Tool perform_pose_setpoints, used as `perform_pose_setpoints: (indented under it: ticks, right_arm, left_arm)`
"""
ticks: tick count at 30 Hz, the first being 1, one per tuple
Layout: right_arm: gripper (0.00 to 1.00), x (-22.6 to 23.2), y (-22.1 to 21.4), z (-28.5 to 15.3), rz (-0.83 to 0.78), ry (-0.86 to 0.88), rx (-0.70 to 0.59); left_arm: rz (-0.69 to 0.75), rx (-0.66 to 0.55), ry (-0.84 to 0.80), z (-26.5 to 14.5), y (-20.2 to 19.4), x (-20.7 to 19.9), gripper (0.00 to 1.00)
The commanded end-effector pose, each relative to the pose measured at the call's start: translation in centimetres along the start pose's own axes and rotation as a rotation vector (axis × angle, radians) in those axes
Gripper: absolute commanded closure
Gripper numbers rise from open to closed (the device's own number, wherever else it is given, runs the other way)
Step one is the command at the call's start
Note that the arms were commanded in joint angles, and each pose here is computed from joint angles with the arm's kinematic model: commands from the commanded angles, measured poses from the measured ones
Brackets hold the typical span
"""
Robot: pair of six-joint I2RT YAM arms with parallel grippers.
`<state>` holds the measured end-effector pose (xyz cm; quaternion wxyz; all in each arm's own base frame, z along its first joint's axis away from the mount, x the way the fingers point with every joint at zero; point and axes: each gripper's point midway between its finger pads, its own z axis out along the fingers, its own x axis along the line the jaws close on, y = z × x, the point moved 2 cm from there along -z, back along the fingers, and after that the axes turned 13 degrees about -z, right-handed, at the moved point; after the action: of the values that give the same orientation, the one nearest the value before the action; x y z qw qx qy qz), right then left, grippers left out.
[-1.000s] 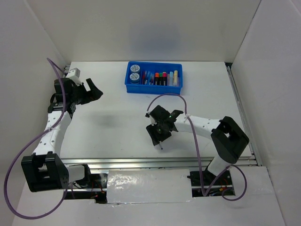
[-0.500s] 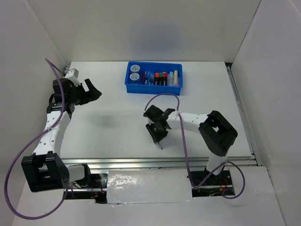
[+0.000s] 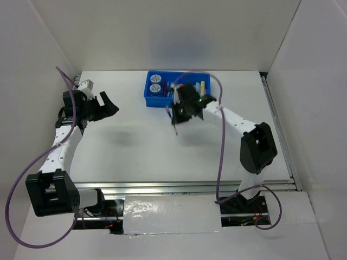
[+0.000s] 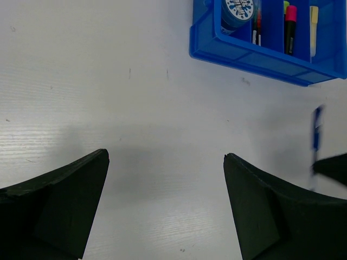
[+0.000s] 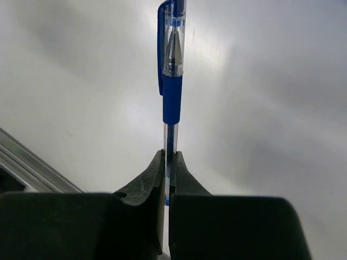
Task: Sort the stationery into containers
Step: Pick up the pen from the center of the board, then place the pen in the storage box.
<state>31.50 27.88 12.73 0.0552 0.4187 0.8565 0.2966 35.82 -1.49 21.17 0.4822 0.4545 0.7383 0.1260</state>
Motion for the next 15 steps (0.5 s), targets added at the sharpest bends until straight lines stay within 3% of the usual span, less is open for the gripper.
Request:
perform_pose_setpoints:
  ticks: [1, 3, 4, 5, 7, 15]
  right_arm:
    - [1.0, -0.9, 15.9, -10.7, -0.062, 0.025, -0.506]
    - [1.0, -4.5, 19.6, -10.1, -0.017, -0.03, -0.559]
    - [1.0, -4.9, 23.5, -13.3, -0.034, -0.057, -0.678]
    - [1.0, -6.6, 24.3, -10.3, -0.022, -0.07, -0.65]
    - [1.0, -8.2, 27.2, -11.4, -0.009, -0.071, -0.734]
    - [1.0, -12.7, 27.4, -1.4, 0.043, -0.114, -0.759]
  left_arm:
    - [0.029, -0.043, -0.066, 0.1, 1.6, -1.3, 0.01]
    - [0.02, -0.036, -0.079, 0.5, 1.4, -1.4, 0.01]
    - [0.018, -0.039, -0.083, 0.7, 1.6, -1.5, 0.01]
    - [0.008, -0.033, -0.085, 0.9, 1.6, -1.5, 0.01]
    - [0.003, -0.022, -0.085, 1.3, 1.5, -1.5, 0.01]
    - [0.019, -0.019, -0.069, 1.5, 1.5, -1.1, 0.01]
